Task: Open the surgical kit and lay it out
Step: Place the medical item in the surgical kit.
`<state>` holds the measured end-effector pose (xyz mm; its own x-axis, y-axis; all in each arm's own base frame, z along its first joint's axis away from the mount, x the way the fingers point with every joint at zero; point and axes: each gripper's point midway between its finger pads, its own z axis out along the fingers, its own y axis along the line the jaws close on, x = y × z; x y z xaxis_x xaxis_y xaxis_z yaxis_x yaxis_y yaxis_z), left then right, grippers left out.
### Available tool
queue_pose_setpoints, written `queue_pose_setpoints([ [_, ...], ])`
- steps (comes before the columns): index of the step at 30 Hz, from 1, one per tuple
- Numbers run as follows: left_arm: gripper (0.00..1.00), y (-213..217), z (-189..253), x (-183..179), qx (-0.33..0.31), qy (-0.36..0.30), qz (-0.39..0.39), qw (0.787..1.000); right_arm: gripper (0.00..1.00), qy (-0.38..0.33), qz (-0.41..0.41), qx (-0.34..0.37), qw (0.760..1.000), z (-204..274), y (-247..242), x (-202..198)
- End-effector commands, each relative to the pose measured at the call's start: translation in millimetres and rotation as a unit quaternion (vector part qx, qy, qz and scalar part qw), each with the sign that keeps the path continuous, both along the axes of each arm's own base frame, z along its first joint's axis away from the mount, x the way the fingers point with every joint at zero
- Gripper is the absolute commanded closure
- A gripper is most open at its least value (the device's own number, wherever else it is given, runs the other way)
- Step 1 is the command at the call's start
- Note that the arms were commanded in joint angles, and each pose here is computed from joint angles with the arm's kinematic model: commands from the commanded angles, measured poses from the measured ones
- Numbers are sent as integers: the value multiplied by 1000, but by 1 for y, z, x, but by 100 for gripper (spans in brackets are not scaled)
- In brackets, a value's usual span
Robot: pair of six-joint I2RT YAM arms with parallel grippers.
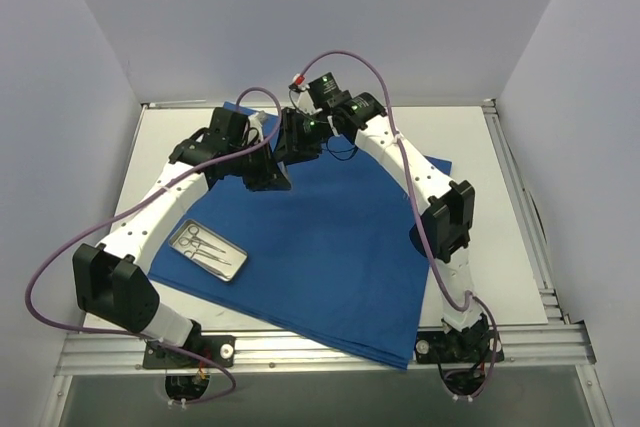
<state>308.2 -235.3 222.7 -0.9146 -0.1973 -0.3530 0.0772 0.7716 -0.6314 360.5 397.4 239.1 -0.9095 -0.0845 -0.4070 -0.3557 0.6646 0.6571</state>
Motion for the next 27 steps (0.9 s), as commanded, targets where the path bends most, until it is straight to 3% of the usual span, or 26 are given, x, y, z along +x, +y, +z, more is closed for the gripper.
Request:
queue_pose_setpoints([
  [1, 98, -7, 25, 2, -20, -45, -19, 999, 63, -3, 7, -6, 1000, 4, 3, -5],
  [5, 98, -7, 26, 1, -20, -47, -22, 998, 71, -2, 5, -12, 1000, 0, 4, -5],
  [6, 98, -7, 25, 0, -20, -46, -23, 998, 77, -3, 4, -14, 1000, -1, 4, -4],
  [7, 98, -7, 25, 0, -20, -45, -22, 999, 89, -3, 5, -14, 1000, 0, 5, -5],
  [10, 98, -5, 20, 1, -14, -38, -19, 999, 98, -2, 2, -16, 1000, -1, 5, -5],
  [11, 78, -5, 18, 1, -12, -36, -18, 999, 100, -3, -4, -19, 1000, -1, 3, -3],
  [14, 49, -2, 15, 3, -7, -35, -11, 999, 100, -7, -25, -34, 999, -4, -4, 3],
  [17, 37, 4, 13, 7, -2, -38, 0, 999, 100, 1, -53, -62, 997, -17, -18, 13],
  [27, 33, 74, -15, 9, 53, -14, 73, 996, 100, 21, -229, -207, 951, -83, -156, 79],
])
